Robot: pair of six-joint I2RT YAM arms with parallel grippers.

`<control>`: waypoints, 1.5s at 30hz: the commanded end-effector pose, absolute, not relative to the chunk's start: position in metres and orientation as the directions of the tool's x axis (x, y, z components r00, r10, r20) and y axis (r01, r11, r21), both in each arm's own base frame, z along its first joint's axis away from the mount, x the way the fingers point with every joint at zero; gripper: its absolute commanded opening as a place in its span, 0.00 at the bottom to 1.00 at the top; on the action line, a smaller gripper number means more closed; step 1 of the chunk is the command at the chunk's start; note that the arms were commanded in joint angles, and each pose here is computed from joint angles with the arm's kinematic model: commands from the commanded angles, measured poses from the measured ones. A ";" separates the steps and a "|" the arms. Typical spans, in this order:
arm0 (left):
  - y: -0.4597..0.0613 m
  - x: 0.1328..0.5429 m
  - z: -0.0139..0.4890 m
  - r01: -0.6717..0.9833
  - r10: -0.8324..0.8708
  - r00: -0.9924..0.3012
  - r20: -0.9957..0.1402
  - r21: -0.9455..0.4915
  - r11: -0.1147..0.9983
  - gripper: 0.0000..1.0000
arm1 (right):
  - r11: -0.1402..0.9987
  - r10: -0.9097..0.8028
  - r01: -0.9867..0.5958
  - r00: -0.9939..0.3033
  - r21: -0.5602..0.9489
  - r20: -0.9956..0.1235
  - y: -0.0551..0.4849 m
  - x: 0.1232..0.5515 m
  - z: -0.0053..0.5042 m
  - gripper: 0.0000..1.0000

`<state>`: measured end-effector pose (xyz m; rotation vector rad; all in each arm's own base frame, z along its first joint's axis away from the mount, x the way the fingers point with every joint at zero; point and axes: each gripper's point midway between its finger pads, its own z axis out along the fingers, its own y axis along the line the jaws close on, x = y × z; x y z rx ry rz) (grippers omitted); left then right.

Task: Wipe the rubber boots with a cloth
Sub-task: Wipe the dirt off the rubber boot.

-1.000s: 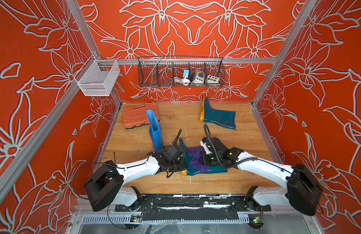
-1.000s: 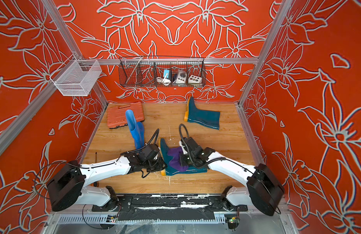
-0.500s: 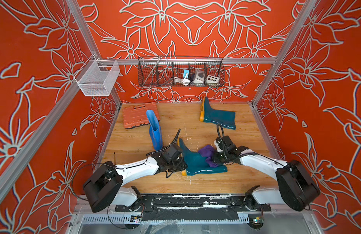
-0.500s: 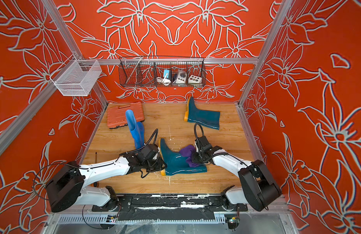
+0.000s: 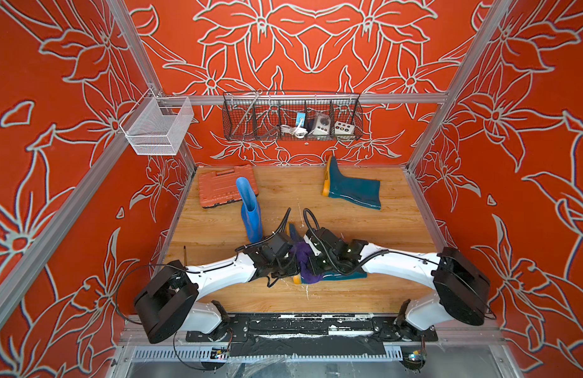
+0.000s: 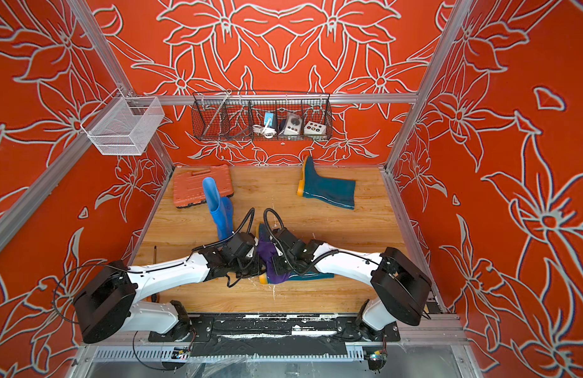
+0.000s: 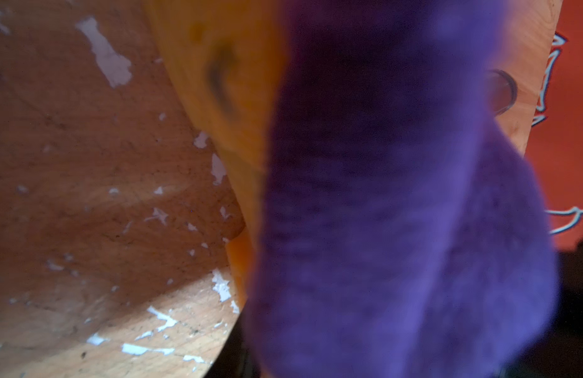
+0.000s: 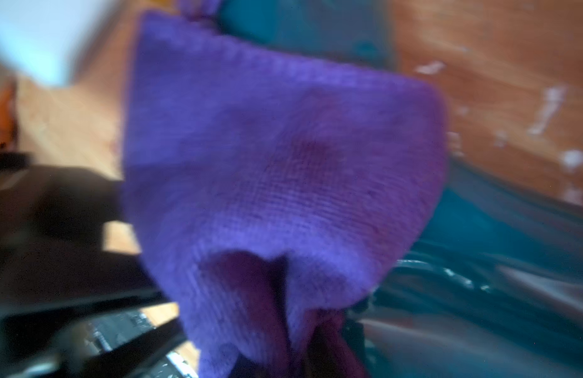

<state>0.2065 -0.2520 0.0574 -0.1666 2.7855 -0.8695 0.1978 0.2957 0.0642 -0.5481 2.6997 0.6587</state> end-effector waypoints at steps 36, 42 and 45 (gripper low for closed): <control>-0.236 0.190 0.048 -0.054 -0.162 -0.977 -0.136 -0.583 0.811 0.04 | 0.961 -0.016 -0.106 -0.943 0.255 -0.331 0.126 0.174 0.037 0.00; -0.240 0.195 0.059 -0.028 -0.146 -0.977 -0.156 -0.582 0.813 0.02 | 0.903 0.053 -0.131 -0.911 0.408 -0.410 0.148 0.183 0.085 0.00; -0.240 0.196 0.059 -0.029 -0.146 -0.977 -0.156 -0.578 0.816 0.06 | 0.888 -0.056 -0.256 -0.884 0.381 -0.463 0.189 0.186 0.101 0.00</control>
